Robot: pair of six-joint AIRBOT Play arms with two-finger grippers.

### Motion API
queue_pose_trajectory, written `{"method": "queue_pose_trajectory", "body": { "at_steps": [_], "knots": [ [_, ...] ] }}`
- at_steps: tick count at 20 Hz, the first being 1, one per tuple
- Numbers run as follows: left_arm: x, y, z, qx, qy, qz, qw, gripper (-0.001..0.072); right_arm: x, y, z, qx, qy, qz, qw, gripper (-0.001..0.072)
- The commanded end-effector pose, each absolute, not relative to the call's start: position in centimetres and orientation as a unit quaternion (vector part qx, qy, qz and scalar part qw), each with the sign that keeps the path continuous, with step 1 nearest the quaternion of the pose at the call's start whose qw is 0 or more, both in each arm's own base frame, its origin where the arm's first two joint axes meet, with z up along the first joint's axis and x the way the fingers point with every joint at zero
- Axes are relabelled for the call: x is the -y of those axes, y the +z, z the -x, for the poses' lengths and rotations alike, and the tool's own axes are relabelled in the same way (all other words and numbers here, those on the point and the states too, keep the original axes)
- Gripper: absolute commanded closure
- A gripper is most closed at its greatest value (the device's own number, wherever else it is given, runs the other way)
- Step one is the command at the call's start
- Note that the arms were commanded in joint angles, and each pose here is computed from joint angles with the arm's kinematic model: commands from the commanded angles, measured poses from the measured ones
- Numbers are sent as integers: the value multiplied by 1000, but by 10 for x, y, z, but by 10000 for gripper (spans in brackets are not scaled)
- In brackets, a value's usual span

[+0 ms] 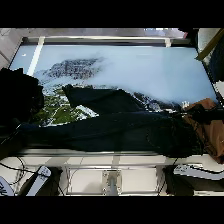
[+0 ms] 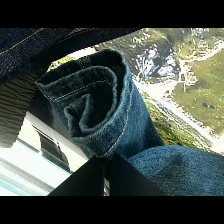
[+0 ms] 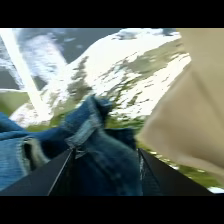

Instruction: Fold the clothes and pants, and hang the long-sleeved shirts on hangers.

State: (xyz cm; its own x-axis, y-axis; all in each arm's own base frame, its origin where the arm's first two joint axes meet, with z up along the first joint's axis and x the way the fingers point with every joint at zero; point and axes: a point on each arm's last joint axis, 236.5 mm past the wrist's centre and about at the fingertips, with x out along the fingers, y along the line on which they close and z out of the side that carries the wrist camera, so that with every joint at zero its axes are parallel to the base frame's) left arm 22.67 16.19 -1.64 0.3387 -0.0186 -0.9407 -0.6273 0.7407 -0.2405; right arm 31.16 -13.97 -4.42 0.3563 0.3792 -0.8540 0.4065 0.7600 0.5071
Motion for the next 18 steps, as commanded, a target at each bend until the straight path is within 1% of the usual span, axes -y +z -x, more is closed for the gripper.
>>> {"method": "queue_pose_trajectory", "body": {
  "at_steps": [1,3,6,8,10,12,13,14,15,16,18],
  "knots": [
    [-162,-16,-226,-539,200,300,761,696,152,-38,-284,-614,-6,-336,715,259],
    [-162,-17,-226,-539,200,300,761,696,144,-37,-264,-635,17,-348,689,259],
    [-162,-17,-226,-539,200,300,761,696,131,-49,-254,-644,32,-358,676,259],
    [-162,-17,-226,-539,200,300,761,696,110,-57,-250,-644,65,-366,668,259],
    [-162,-16,-226,-539,200,300,761,696,84,-46,-258,-619,127,-387,672,263],
    [-162,-16,-226,-539,200,300,761,696,66,-22,-274,-575,185,-412,682,272],
    [-162,-16,-226,-539,200,300,761,696,60,-12,-281,-555,207,-420,687,300],
    [-162,-16,-226,-539,200,300,761,696,56,-3,-286,-537,227,-423,693,421],
    [-162,-16,-226,-539,200,300,761,696,54,2,-290,-525,237,-427,698,589],
    [-162,-16,-226,-539,200,300,761,696,53,5,-293,-516,243,-424,703,676],
    [-163,-15,-228,-537,200,300,763,696,60,13,-304,-498,243,-413,723,675]
  ]
}}
